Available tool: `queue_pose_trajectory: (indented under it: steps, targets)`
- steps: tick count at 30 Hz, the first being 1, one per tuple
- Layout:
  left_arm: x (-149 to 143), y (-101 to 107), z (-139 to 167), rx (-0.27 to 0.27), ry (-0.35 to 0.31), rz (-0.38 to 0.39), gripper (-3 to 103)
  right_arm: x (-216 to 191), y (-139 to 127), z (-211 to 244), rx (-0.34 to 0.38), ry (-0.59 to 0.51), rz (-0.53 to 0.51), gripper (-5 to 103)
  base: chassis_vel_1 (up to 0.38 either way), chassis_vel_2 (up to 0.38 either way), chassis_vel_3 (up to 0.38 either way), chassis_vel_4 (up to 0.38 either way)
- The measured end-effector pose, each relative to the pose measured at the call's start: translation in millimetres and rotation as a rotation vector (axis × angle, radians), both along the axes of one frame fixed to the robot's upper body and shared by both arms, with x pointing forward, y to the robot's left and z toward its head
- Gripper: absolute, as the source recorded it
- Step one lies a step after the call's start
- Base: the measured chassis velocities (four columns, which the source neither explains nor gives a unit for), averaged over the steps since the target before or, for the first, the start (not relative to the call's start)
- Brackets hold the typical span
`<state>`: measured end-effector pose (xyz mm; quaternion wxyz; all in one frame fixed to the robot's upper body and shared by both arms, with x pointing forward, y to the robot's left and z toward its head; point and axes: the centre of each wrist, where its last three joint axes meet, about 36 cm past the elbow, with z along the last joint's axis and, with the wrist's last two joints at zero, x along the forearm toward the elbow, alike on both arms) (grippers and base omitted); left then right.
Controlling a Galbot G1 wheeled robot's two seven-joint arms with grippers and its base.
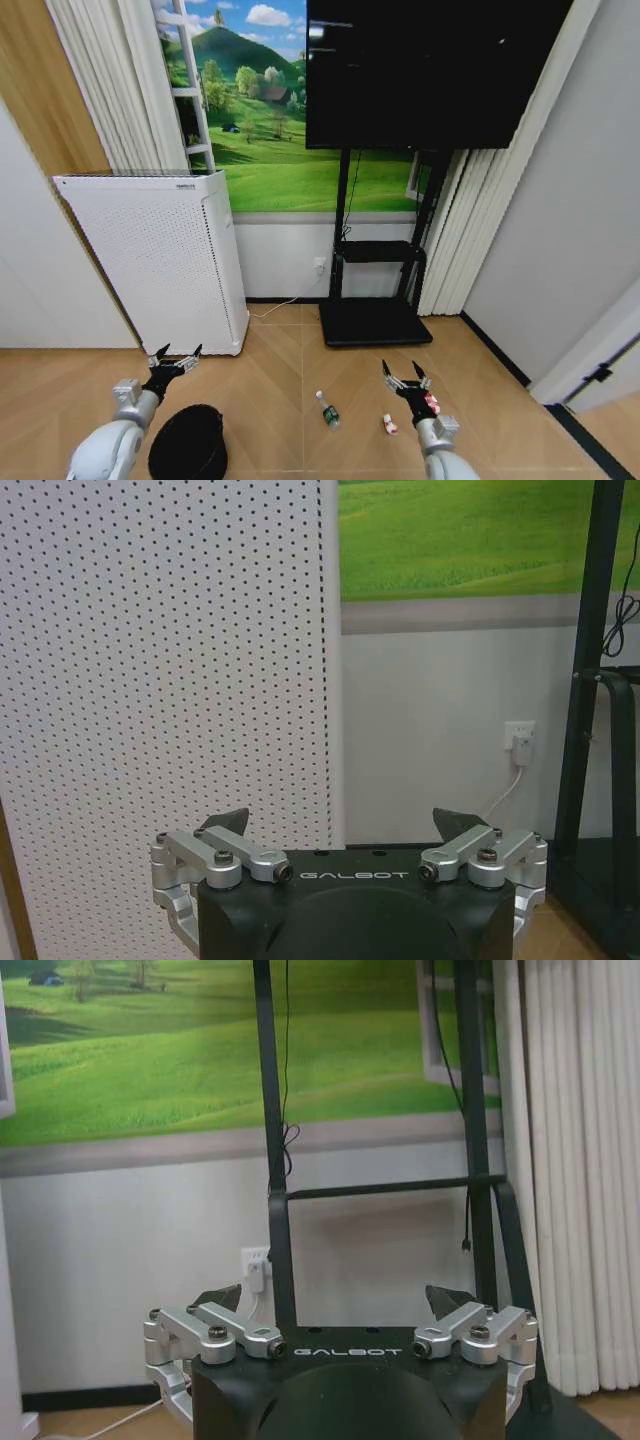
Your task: Pick up the trash bin and place the garbage on the floor into it.
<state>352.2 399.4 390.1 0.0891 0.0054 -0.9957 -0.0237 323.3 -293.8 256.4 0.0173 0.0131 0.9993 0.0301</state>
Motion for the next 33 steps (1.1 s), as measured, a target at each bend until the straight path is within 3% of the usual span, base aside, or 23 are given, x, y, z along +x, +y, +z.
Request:
queue_pose_trajectory:
  steps: [9,12,19,33]
  targets:
    - [0,-12,7,-0.018,-0.057,0.022,100,-10,-4,24,-0.013,-0.036,-0.018,100,0.0,0.0,0.0,0.0]
    - [1,-23,45,-0.028,-0.085,-0.025,100,-19,-19,67,-0.006,-0.013,0.02,100,0.0,0.0,0.0,0.0]
    - [-8,-32,81,-0.034,-0.089,-0.104,100,-18,-23,107,0.03,-0.016,0.07,100,0.0,0.0,0.0,0.0]
    - [-13,-38,84,-0.052,-0.07,-0.13,100,-8,-14,131,0.06,0.005,0.146,100,0.0,0.0,0.0,0.0]
